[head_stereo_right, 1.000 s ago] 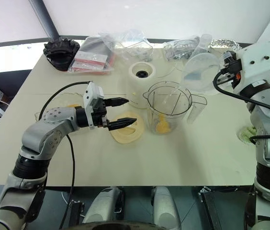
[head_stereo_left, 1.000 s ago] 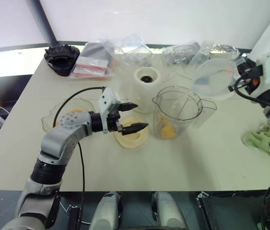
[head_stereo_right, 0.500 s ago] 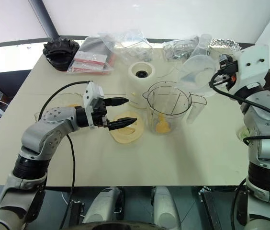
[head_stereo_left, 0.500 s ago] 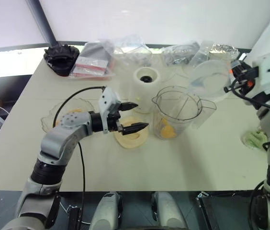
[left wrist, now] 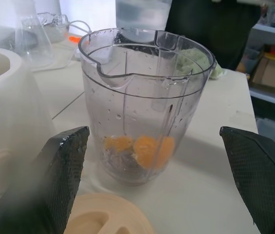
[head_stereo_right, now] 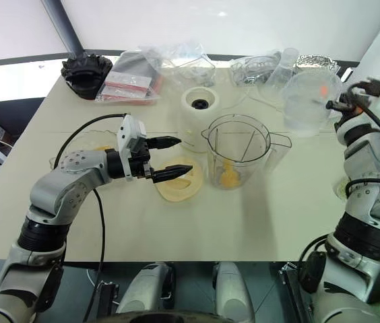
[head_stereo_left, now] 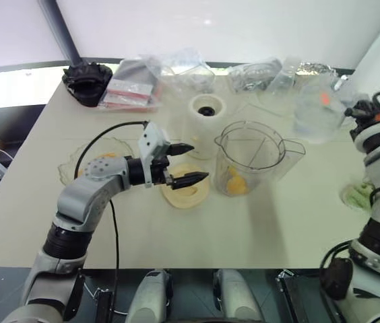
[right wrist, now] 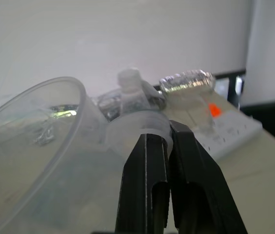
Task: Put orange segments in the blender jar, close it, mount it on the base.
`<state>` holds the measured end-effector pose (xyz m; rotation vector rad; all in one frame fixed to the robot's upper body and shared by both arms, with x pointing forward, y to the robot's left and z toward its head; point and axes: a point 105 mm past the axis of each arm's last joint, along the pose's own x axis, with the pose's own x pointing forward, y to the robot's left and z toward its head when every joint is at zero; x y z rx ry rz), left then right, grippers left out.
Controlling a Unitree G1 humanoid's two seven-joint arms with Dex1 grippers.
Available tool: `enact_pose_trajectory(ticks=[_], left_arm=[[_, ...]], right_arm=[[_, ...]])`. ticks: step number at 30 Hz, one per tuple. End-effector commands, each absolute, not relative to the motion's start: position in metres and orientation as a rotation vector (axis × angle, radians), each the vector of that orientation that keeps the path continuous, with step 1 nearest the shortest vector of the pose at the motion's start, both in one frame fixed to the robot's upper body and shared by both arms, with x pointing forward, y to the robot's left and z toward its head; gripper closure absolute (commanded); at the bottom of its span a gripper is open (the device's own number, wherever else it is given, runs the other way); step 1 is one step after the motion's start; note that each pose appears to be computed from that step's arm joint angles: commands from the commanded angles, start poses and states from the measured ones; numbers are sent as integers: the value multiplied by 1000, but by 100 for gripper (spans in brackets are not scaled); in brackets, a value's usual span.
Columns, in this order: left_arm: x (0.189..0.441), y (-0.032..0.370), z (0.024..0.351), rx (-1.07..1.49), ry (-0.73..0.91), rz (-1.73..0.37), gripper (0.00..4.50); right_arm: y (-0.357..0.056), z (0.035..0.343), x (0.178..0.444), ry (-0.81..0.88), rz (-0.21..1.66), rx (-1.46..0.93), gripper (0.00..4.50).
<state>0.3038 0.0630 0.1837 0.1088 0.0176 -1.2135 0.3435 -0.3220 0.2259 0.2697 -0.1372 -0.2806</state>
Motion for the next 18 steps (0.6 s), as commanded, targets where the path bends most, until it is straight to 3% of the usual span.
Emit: enact_pose_trajectory(ticks=[1, 18], left_arm=[[300, 63, 193, 133, -24, -1218, 0], [295, 78, 192, 142, 6, -1169, 0]], right_arm=[[-340, 221, 339, -180, -381, 341, 449], [-367, 135, 350, -153, -555, 415, 449]])
